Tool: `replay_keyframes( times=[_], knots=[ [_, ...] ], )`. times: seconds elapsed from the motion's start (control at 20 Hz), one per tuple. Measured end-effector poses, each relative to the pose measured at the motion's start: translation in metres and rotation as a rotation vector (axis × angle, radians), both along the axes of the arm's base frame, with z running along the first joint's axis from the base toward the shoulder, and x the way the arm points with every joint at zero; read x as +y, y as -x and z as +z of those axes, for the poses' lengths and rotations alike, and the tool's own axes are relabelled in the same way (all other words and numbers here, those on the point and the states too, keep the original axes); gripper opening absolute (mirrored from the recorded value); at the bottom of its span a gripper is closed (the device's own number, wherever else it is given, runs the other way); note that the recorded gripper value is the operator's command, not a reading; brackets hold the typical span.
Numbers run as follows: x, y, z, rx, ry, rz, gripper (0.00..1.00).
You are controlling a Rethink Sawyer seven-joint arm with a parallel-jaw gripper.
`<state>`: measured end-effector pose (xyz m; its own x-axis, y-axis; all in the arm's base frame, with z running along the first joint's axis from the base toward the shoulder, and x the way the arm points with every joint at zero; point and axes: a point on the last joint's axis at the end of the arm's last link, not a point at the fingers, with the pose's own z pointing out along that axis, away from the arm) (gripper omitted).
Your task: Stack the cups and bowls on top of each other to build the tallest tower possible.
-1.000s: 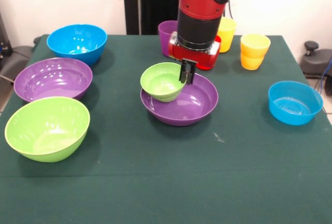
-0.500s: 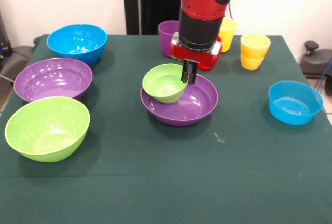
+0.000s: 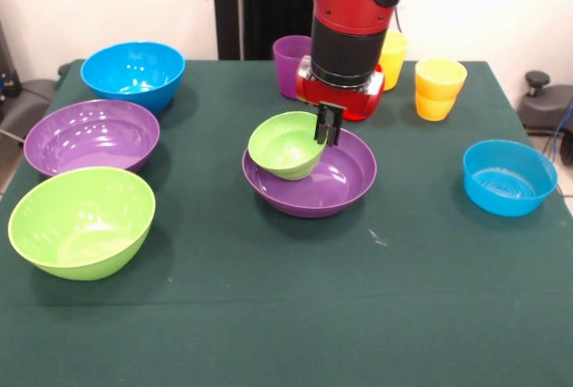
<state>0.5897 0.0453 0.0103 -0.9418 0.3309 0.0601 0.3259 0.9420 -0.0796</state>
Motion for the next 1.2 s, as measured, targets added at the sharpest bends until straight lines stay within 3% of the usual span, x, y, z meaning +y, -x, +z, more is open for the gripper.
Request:
replay_keyframes(
  times=[0.7, 1.2],
  knots=[
    [0.004, -0.001, -0.001, -0.018, 0.001, 0.007, 0.0],
    [0.028, -0.001, -0.001, -0.016, -0.009, 0.014, 0.0]
  ],
)
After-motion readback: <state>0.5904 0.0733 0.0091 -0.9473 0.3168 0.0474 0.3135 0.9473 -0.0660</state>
